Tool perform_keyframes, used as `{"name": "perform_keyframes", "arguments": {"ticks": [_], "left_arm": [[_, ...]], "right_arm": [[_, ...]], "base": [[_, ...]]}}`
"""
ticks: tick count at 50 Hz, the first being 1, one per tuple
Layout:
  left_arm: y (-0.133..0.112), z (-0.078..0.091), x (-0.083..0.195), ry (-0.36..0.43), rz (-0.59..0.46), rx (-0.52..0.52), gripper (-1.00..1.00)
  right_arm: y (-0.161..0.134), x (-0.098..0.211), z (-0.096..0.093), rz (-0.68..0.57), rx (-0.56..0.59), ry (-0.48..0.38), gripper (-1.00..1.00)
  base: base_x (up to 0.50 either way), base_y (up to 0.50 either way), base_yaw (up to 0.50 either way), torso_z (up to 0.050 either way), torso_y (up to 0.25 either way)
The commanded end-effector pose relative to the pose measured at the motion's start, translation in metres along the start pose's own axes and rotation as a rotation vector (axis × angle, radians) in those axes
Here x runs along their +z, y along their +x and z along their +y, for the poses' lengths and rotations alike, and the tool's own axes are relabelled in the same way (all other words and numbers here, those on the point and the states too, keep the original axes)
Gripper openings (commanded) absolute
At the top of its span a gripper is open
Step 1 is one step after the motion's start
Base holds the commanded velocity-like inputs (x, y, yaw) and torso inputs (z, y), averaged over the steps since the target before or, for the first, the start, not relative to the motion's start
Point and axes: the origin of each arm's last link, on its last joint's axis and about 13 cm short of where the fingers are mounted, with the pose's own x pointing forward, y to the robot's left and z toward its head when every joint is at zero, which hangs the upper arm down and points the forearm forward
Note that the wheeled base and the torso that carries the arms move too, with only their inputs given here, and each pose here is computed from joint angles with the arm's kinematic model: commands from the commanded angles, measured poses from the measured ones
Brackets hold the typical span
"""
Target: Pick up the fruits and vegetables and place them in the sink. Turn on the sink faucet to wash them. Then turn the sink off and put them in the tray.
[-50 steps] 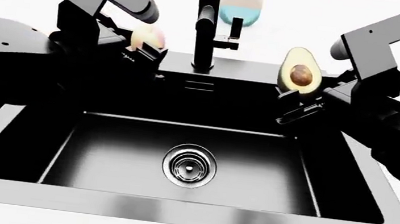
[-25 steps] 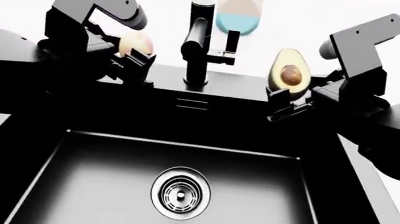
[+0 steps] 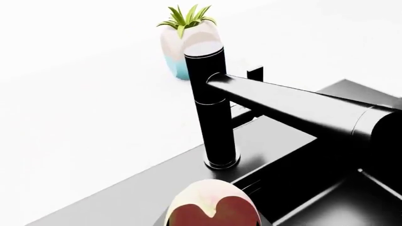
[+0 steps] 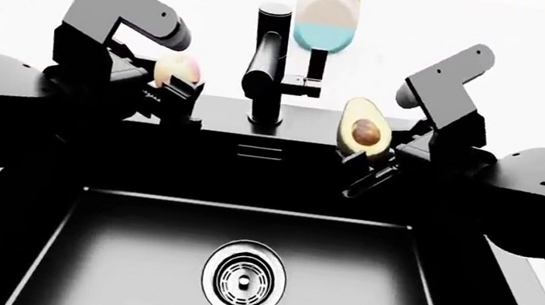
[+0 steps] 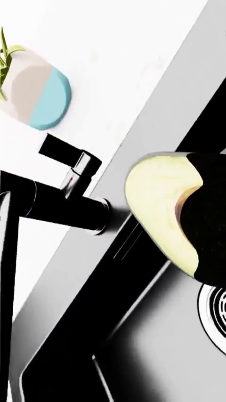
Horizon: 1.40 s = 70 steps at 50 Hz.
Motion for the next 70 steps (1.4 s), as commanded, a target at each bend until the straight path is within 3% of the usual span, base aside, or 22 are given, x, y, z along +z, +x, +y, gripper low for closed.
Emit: {"name": "perform_keyframes", "arguments": {"ticks": [1,10,19,29,37,38,39,42,50,60,70], "left_arm": [[0.000,0.000,-0.006,-0.019,0.001,0.002,-1.00],[0.000,0.004,-0.011,-0.041,-0.009,0.008,-1.00],[-0.004,0.005,-0.017,-0.045,-0.002,0.006,-1.00],[-0.001,0.004,-0.019,-0.042,-0.003,-0.008,-1.00],[-0.003,0.005,-0.020,-0.050,-0.002,-0.002,-1.00],[-0.003,0.005,-0.021,-0.050,-0.001,-0.002,-1.00],[-0.004,0.005,-0.021,-0.051,0.000,-0.001,-1.00],[-0.005,0.005,-0.022,-0.053,0.002,0.001,-1.00],[0.001,-0.001,-0.031,-0.057,0.024,-0.037,-1.00],[0.004,-0.015,-0.065,-0.045,0.152,-0.135,-1.00],[0.010,-0.014,-0.096,-0.067,0.271,-0.141,-1.00]], "right_arm": [[0.021,-0.011,0.013,0.199,0.162,-0.110,-1.00],[0.082,-0.030,0.018,0.410,0.329,-0.121,-1.00],[0.144,-0.076,0.046,0.534,0.496,-0.102,-1.00],[0.155,-0.114,0.064,0.643,0.586,-0.081,-1.00],[0.154,-0.121,0.071,0.690,0.636,-0.092,-1.00],[0.154,-0.121,0.070,0.688,0.631,-0.089,1.00],[0.153,-0.118,0.069,0.677,0.626,-0.089,1.00],[0.146,-0.101,0.064,0.593,0.615,-0.077,1.00],[0.089,-0.034,0.055,0.290,0.564,-0.077,1.00],[0.037,-0.024,0.044,0.191,0.447,-0.073,1.00],[-0.021,-0.011,0.042,0.096,0.318,-0.104,1.00]], "base": [[0.00,0.00,0.00,0.000,0.000],[0.00,0.00,0.00,0.000,0.000],[0.00,0.00,0.00,0.000,0.000],[0.00,0.00,0.00,0.000,0.001],[0.00,0.00,0.00,0.002,0.000],[0.00,0.00,0.00,0.000,0.000],[0.00,0.00,0.00,0.000,0.000],[0.00,0.00,0.00,0.000,0.000],[0.00,0.00,0.00,0.000,0.001],[0.00,0.00,0.00,0.000,0.000],[0.00,0.00,0.00,0.000,0.000]]}}
